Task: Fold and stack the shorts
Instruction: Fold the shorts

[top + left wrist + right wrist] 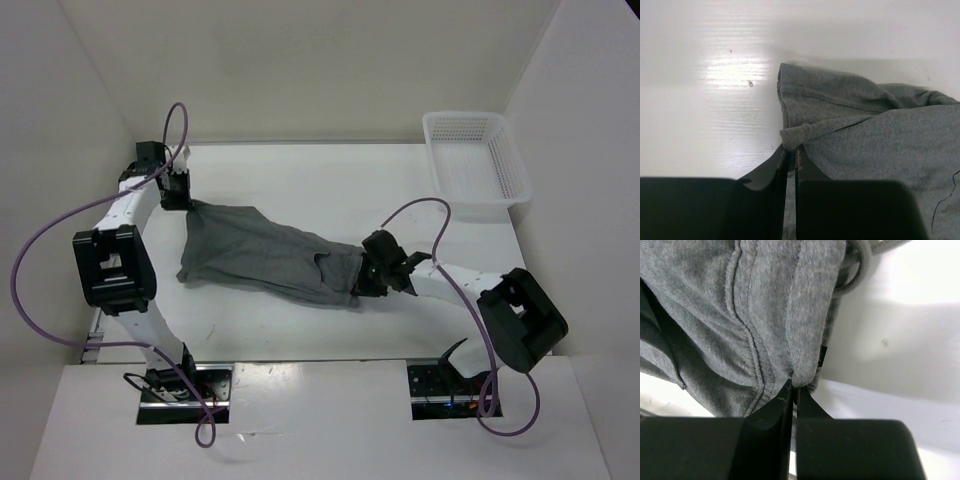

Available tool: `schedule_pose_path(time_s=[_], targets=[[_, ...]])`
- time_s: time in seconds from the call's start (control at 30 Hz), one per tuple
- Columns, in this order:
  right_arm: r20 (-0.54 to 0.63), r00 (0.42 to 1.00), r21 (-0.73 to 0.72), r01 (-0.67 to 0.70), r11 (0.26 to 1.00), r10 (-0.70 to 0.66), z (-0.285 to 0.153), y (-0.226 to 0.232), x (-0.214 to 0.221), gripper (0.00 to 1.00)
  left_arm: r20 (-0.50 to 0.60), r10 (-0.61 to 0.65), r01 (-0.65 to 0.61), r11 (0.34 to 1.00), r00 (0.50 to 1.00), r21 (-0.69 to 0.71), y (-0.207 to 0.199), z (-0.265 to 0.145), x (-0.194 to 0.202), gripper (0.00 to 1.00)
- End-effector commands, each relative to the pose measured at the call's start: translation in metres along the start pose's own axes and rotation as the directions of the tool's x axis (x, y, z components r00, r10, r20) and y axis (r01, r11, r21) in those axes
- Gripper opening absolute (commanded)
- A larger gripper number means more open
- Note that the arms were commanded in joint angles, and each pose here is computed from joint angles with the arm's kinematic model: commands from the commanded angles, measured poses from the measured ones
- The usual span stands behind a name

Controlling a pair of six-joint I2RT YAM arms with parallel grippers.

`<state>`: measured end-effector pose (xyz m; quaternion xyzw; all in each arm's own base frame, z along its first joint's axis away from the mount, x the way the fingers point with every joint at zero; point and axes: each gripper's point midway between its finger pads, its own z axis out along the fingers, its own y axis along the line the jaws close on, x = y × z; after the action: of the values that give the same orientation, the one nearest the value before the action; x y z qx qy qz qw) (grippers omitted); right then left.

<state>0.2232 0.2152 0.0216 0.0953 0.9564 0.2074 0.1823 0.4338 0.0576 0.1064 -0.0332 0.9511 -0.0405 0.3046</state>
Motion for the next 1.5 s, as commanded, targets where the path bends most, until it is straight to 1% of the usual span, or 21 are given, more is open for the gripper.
schedule_pose_path(time_s=[0.0, 0.07, 0.17, 0.27, 0.3, 0.33, 0.37, 0.4, 0.43, 0.47, 0.53, 0.57, 0.73, 0.83, 0.9, 0.93, 1.03, 1.17, 1.23, 1.4, 1.47], targets=[[0.050, 0.998, 0.094, 0.042, 0.995, -0.047, -0.004, -0.021, -0.020, 0.00, 0.096, 0.016, -0.015, 1.000, 0.995, -0.012, 0.008, 0.008, -0.038, 0.09], [0.059, 0.997, 0.092, 0.051, 0.994, -0.057, -0.005, -0.020, -0.026, 0.03, 0.074, 0.012, -0.010, 1.000, 0.997, -0.027, 0.013, 0.026, -0.035, 0.10], [0.077, 0.994, 0.098, 0.064, 0.993, -0.072, -0.007, -0.019, -0.034, 0.03, 0.071, 0.012, -0.009, 0.999, 0.997, -0.046, 0.020, 0.038, -0.043, 0.12], [0.094, 0.991, 0.119, 0.079, 0.990, -0.090, -0.009, -0.023, -0.042, 0.01, 0.095, 0.023, -0.021, 0.999, 0.995, -0.030, 0.013, 0.037, -0.055, 0.17], [0.095, 0.991, 0.139, 0.081, 0.987, -0.094, -0.010, -0.029, -0.044, 0.01, 0.118, 0.034, -0.033, 0.999, 0.992, -0.013, 0.006, 0.031, -0.063, 0.22], [0.103, 0.990, 0.132, 0.081, 0.988, -0.095, -0.011, -0.025, -0.047, 0.01, 0.135, 0.037, -0.039, 0.999, 0.990, 0.018, -0.001, 0.025, -0.067, 0.32], [0.111, 0.989, 0.145, 0.081, 0.986, -0.097, -0.010, -0.028, -0.052, 0.01, 0.135, 0.045, -0.051, 0.998, 0.990, 0.035, -0.009, 0.026, -0.068, 0.36], [0.109, 0.988, 0.146, 0.091, 0.985, -0.108, -0.010, -0.028, -0.052, 0.04, 0.144, 0.047, -0.052, 0.998, 0.988, 0.035, -0.009, 0.022, -0.070, 0.41], [0.111, 0.988, 0.144, 0.091, 0.985, -0.108, -0.009, -0.026, -0.055, 0.16, 0.130, 0.056, -0.062, 0.997, 0.990, 0.045, -0.017, 0.026, -0.064, 0.46], [0.105, 0.989, 0.156, 0.091, 0.984, -0.108, -0.007, -0.031, -0.055, 0.21, 0.107, 0.061, -0.065, 0.997, 0.992, 0.037, -0.019, 0.032, -0.057, 0.53], [0.122, 0.985, 0.143, 0.102, 0.984, -0.120, -0.007, -0.023, -0.064, 0.34, 0.066, 0.055, -0.057, 0.998, 0.996, 0.019, -0.014, 0.043, -0.046, 0.54], [0.114, 0.985, 0.150, 0.112, 0.982, -0.130, -0.006, -0.025, -0.063, 0.36, 0.047, 0.053, -0.053, 0.999, 0.997, 0.011, -0.012, 0.046, -0.041, 0.54], [0.152, 0.981, 0.139, 0.097, 0.986, -0.118, -0.015, -0.023, -0.078, 0.37, -0.029, 0.043, -0.044, 0.998, 0.999, -0.044, 0.002, 0.069, -0.019, 0.55], [0.153, 0.982, 0.138, 0.087, 0.987, -0.108, -0.017, -0.026, -0.073, 0.37, -0.026, 0.043, -0.045, 0.996, 0.999, -0.075, 0.008, 0.074, -0.024, 0.55], [0.146, 0.983, 0.132, 0.088, 0.987, -0.107, -0.018, -0.027, -0.069, 0.37, -0.057, 0.039, -0.042, 0.998, 0.998, -0.055, 0.006, 0.082, -0.017, 0.55], [0.147, 0.984, 0.131, 0.079, 0.988, -0.098, -0.018, -0.027, -0.069, 0.37, -0.047, 0.040, -0.042, 0.998, 0.998, -0.042, 0.003, 0.079, -0.023, 0.55], [0.140, 0.985, 0.136, 0.078, 0.988, -0.097, -0.018, -0.028, -0.068, 0.37, -0.121, 0.029, -0.027, 0.999, 0.992, 0.018, -0.007, 0.080, -0.007, 0.52], [0.161, 0.982, 0.131, 0.078, 0.988, -0.099, -0.022, -0.026, -0.071, 0.37, -0.133, 0.027, -0.022, 0.999, 0.991, 0.039, -0.012, 0.068, -0.001, 0.47], [0.165, 0.982, 0.134, 0.070, 0.988, -0.092, -0.023, -0.028, -0.073, 0.37, -0.159, 0.024, -0.016, 0.999, 0.987, 0.052, -0.015, 0.066, 0.009, 0.43], [0.171, 0.980, 0.130, 0.079, 0.988, -0.101, -0.024, -0.026, -0.076, 0.37, -0.220, 0.015, -0.003, 0.999, 0.975, 0.054, -0.016, 0.065, 0.024, 0.43], [0.164, 0.981, 0.136, 0.079, 0.988, -0.101, -0.024, -0.027, -0.075, 0.37, -0.221, 0.015, -0.005, 0.999, 0.975, 0.045, -0.014, 0.065, 0.025, 0.45]])
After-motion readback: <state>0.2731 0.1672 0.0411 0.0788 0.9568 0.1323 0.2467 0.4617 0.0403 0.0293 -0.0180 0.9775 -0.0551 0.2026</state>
